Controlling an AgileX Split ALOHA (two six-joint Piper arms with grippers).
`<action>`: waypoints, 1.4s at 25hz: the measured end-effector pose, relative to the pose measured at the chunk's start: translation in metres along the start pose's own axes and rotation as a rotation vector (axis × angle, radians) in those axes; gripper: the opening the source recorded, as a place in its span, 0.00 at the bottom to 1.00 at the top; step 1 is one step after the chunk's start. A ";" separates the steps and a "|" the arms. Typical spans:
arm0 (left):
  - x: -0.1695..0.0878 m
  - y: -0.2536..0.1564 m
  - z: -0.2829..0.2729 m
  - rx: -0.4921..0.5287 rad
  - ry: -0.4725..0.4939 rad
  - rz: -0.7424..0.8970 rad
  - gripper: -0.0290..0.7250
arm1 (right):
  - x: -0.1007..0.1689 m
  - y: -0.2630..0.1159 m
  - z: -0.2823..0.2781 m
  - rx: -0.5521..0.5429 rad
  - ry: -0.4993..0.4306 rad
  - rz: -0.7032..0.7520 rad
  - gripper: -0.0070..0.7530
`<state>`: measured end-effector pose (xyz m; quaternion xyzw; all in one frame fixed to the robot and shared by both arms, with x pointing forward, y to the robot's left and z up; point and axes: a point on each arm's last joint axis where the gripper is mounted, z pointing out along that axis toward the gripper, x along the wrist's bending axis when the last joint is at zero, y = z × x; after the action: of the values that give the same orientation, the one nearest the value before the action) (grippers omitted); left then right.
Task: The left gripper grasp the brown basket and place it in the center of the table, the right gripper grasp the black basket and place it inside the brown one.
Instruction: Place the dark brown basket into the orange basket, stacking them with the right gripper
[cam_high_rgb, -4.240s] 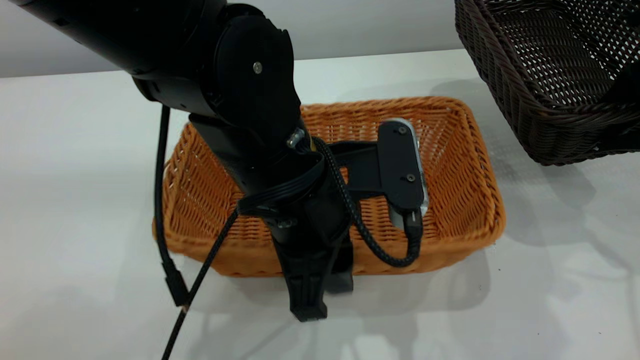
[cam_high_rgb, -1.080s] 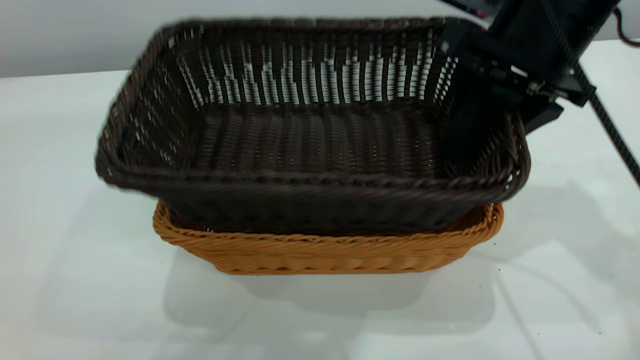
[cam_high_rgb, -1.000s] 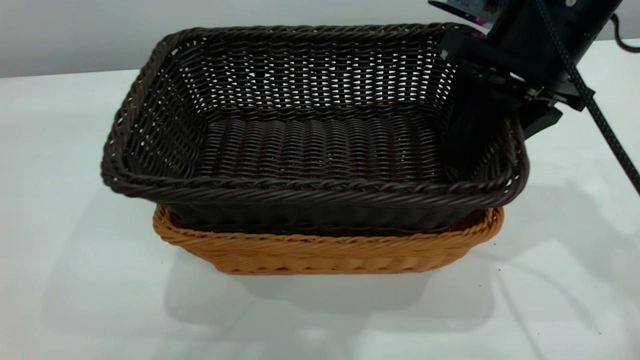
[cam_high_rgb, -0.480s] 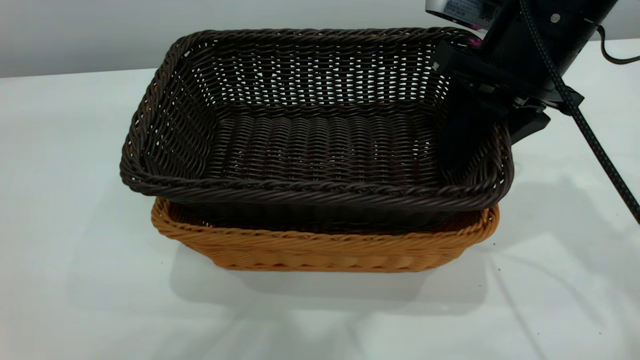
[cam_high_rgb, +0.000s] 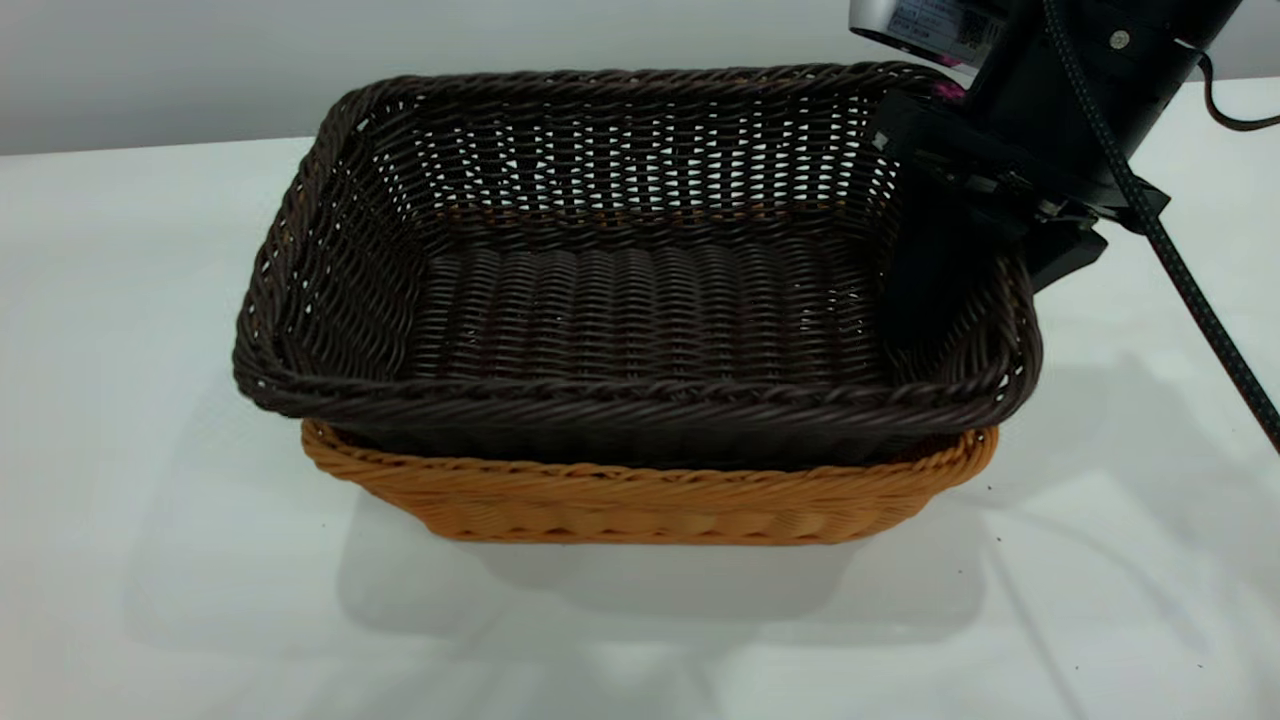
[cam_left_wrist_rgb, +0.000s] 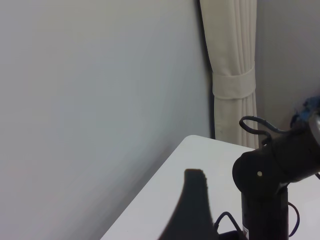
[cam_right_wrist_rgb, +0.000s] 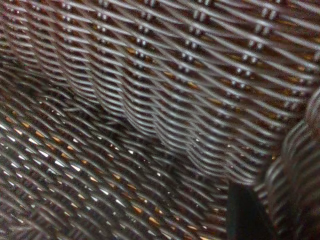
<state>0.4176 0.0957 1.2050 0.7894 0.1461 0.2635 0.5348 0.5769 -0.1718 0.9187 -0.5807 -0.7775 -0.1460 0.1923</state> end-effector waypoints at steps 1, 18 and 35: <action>0.000 0.000 0.000 0.000 0.000 0.000 0.77 | 0.000 0.000 0.000 0.001 0.001 -0.005 0.32; 0.000 0.000 0.000 0.001 0.001 0.006 0.77 | 0.000 0.002 -0.001 -0.008 -0.010 -0.048 0.66; 0.000 0.000 0.000 0.002 0.000 0.030 0.77 | 0.027 0.011 -0.084 -0.195 -0.197 -0.150 0.65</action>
<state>0.4176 0.0957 1.2049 0.7920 0.1343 0.2716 0.5301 0.5915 -0.1841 1.0053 -0.5486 -0.8158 -0.1771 0.0464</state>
